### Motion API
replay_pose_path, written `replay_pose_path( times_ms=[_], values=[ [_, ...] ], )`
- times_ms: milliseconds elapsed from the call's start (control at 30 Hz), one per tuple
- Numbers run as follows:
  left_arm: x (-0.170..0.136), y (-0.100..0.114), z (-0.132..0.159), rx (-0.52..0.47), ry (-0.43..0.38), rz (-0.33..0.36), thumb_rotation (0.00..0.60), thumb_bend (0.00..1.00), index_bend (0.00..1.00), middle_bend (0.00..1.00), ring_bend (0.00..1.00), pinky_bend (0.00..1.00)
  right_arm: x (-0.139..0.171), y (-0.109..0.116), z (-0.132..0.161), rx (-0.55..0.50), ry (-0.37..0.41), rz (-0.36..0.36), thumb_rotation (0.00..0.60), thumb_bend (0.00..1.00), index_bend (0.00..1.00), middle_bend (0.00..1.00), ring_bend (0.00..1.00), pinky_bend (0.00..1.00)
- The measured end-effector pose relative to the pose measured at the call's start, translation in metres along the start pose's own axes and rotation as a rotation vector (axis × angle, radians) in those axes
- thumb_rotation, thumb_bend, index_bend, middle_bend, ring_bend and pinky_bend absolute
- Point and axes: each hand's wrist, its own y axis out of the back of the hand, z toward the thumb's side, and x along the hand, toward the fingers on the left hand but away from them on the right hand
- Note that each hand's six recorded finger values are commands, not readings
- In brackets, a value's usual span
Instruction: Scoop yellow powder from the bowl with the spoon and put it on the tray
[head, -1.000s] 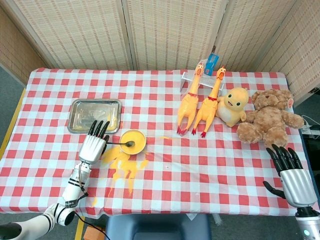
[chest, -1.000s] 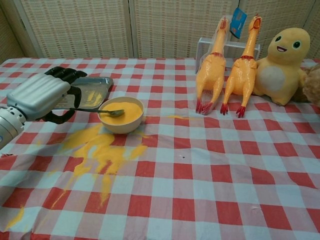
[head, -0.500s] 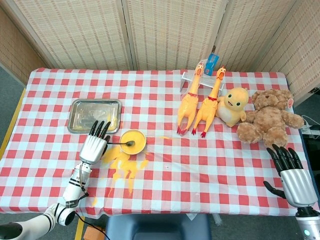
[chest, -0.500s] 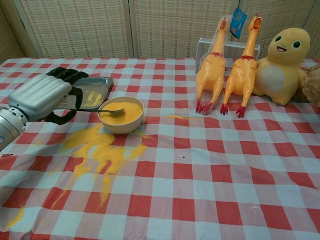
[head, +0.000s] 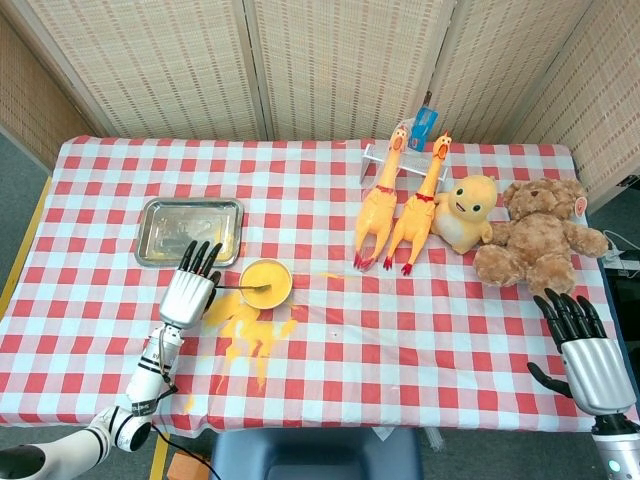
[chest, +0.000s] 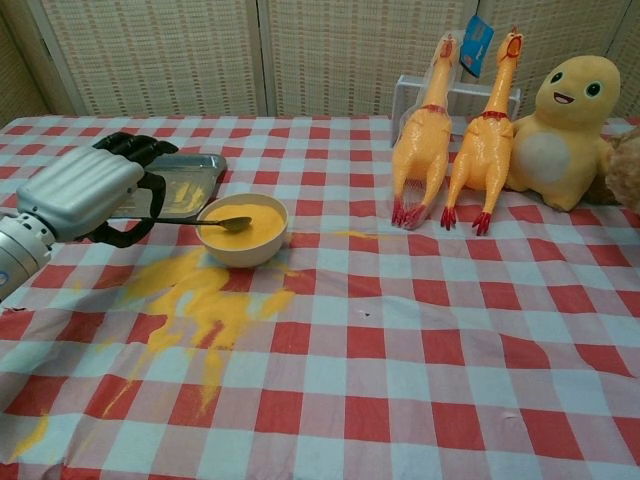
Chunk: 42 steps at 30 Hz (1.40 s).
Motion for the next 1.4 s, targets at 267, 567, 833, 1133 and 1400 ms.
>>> replay_pose_path(
  times_ms=[267, 567, 833, 1133, 1400],
  values=[
    [0.0, 0.001, 0.001, -0.032, -0.006, 0.009, 0.6, 0.48, 0.65, 0.09, 0.0, 0.08, 0.0, 0.0, 0.0, 0.001, 0.002, 0.002, 0.6, 0.11, 0.0, 0.0, 0.0, 0.0],
    [0.001, 0.0, 0.0, -0.041, -0.006, 0.029, 0.6, 0.49, 0.7, 0.13, 0.0, 0.09, -0.001, 0.0, 0.0, 0.002, 0.0, 0.0, 0.6, 0.11, 0.0, 0.0, 0.0, 0.0],
    [0.0, 0.004, -0.001, -0.043, -0.009, 0.051, 0.6, 0.49, 0.75, 0.19, 0.0, 0.1, -0.001, -0.001, 0.001, 0.003, 0.001, 0.003, 0.6, 0.11, 0.0, 0.0, 0.0, 0.0],
    [0.0, 0.01, -0.001, -0.053, -0.017, 0.09, 0.6, 0.57, 0.85, 0.29, 0.08, 0.13, -0.001, -0.001, 0.001, 0.003, 0.001, 0.003, 0.6, 0.11, 0.0, 0.0, 0.0, 0.0],
    [0.001, 0.019, 0.0, -0.08, -0.037, 0.161, 0.6, 0.64, 0.88, 0.33, 0.1, 0.14, -0.001, -0.001, 0.0, 0.003, -0.001, 0.001, 0.6, 0.11, 0.0, 0.0, 0.0, 0.0]
  ],
)
